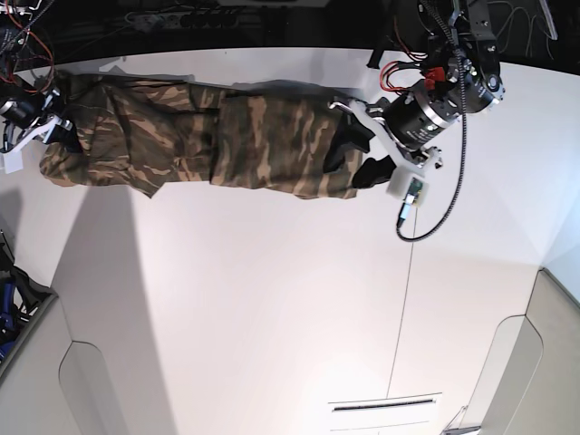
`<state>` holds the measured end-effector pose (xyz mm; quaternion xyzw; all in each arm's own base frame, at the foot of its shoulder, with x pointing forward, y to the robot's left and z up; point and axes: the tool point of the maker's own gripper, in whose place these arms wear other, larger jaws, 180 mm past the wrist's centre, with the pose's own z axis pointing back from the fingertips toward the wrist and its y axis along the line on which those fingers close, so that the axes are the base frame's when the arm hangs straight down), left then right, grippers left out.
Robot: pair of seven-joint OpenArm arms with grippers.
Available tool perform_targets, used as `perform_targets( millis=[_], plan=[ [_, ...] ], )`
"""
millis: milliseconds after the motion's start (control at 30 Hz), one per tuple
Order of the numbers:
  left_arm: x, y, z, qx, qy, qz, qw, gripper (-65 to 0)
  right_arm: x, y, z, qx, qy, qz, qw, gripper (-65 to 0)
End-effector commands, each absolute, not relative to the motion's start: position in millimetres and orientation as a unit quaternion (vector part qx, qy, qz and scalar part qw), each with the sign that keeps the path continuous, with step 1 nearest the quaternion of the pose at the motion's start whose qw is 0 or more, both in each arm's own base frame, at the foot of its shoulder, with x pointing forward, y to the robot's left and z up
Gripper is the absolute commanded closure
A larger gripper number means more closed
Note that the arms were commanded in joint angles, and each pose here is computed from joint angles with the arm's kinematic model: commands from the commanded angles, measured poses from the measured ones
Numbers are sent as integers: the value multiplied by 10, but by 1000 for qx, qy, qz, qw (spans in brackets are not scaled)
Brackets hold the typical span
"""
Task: Fold the T-shirt properly
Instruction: 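Grasp the strip's end with the left gripper and fold it toward the right gripper, then fold the strip's other end over with the right gripper onto the stack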
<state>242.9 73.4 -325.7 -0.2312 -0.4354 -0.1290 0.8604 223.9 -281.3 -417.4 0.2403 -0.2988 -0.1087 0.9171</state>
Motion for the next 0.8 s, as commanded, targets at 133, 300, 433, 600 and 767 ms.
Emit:
perform_targets(
  millis=[133, 300, 433, 600, 767],
  plan=[
    [2462, 1071, -3217, -202, -447, -89, 867, -353, 2539, -3136, -3724, 228, -337, -83, 910, 0],
    [2400, 1162, -3277, -199, -438, -61, 875, -353, 2770, -3290, -3367, 226, -359, -57, 904, 0],
    [2249, 974, -3348, -232, -418, -65, 876, -353, 2946, -3318, -3096, 226, -384, -35, 895, 0],
    [2031, 567, -3523, -280, -374, -90, 879, -353, 3023, -3175, -2841, 225, -408, 6, 885, 0],
    [1895, 205, -3772, -330, -339, -94, 876, -353, 3074, -2860, -2558, 225, -443, 60, 866, 0]
  ],
)
